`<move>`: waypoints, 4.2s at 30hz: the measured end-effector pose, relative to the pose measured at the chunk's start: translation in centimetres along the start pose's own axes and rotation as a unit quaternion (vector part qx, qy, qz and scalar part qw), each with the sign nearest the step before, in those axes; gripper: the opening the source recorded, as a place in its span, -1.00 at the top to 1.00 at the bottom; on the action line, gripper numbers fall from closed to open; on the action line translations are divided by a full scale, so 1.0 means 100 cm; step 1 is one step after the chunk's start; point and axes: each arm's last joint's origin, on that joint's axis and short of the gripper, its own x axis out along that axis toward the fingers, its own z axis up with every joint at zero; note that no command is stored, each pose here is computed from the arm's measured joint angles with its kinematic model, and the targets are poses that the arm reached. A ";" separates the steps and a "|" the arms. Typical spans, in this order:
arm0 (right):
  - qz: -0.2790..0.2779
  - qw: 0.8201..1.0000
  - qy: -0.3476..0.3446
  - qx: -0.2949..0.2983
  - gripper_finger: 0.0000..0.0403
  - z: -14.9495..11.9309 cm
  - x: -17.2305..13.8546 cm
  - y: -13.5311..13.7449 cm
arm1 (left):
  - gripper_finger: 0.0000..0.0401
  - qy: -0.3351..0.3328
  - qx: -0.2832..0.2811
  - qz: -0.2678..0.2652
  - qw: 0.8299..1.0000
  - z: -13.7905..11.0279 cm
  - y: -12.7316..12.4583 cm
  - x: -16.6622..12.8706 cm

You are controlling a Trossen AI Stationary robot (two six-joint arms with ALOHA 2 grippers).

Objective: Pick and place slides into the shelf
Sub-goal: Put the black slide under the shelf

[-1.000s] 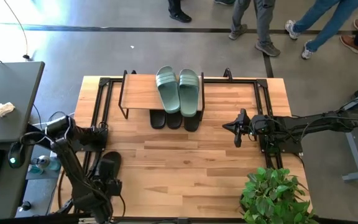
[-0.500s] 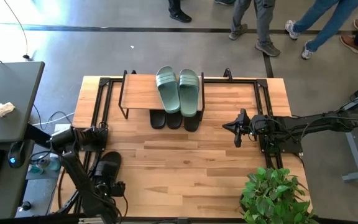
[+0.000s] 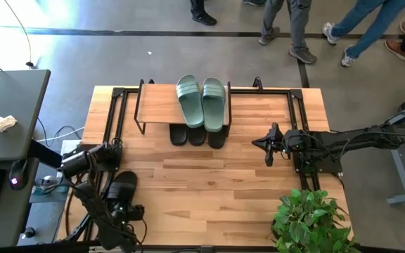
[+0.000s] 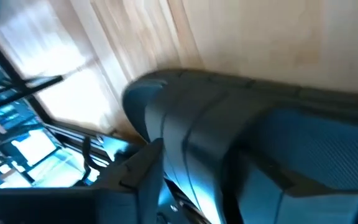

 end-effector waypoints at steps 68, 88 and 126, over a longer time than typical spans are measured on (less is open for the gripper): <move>-0.001 1.000 0.002 0.000 1.00 0.000 0.000 0.000 | 1.00 0.019 0.100 0.188 0.977 0.089 0.148 0.091; -0.001 1.000 0.002 0.000 1.00 0.000 0.000 0.000 | 1.00 0.059 0.136 0.154 0.977 0.100 0.179 0.123; 0.000 1.000 0.002 -0.001 1.00 0.000 0.000 0.000 | 0.80 0.032 0.150 0.126 0.980 0.084 0.223 0.169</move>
